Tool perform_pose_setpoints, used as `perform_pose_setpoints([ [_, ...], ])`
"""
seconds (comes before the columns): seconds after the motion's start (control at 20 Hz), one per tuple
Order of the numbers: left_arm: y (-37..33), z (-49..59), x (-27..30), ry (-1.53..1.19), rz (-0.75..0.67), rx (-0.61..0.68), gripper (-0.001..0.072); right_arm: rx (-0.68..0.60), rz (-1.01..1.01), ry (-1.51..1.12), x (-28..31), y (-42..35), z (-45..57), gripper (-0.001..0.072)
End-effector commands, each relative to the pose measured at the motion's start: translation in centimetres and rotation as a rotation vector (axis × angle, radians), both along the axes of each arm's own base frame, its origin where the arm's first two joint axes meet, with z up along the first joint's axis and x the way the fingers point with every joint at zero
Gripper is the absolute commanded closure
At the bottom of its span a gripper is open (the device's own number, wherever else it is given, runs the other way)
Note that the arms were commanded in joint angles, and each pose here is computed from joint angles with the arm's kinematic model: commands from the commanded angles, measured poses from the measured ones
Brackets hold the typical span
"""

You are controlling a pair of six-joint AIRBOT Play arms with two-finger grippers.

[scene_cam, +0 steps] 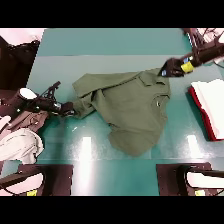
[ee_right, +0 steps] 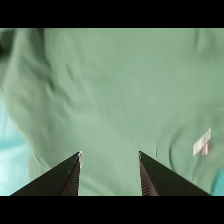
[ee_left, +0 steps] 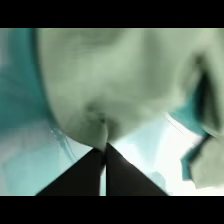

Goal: Fold the shirts.

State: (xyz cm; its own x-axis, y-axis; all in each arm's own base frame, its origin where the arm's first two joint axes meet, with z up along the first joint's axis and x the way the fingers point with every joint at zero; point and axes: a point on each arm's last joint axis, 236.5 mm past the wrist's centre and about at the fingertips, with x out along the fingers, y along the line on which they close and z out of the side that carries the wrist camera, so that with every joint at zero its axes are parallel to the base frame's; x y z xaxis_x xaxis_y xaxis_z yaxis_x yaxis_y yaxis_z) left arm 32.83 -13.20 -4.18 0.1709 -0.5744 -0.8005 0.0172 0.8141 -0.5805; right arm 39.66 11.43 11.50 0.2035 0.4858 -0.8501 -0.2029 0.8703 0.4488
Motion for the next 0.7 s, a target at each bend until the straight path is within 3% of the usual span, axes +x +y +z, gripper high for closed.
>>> perform_pose_setpoints([
  [0.0,0.4,4.7,1.2,-0.122,-0.053,0.035,0.0684,-0.064,-0.027,0.158,-6.6,-2.1,-4.2,0.0304],
  [0.35,0.4,7.6,1.6,-0.205,-0.056,0.039,0.0683,-0.063,-0.272,0.442,-20.9,-2.3,-14.8,0.0303],
  [0.65,0.2,7.6,1.1,-0.189,-0.068,0.034,0.0683,-0.065,-0.349,0.408,-23.9,-0.3,-18.0,0.0303],
])
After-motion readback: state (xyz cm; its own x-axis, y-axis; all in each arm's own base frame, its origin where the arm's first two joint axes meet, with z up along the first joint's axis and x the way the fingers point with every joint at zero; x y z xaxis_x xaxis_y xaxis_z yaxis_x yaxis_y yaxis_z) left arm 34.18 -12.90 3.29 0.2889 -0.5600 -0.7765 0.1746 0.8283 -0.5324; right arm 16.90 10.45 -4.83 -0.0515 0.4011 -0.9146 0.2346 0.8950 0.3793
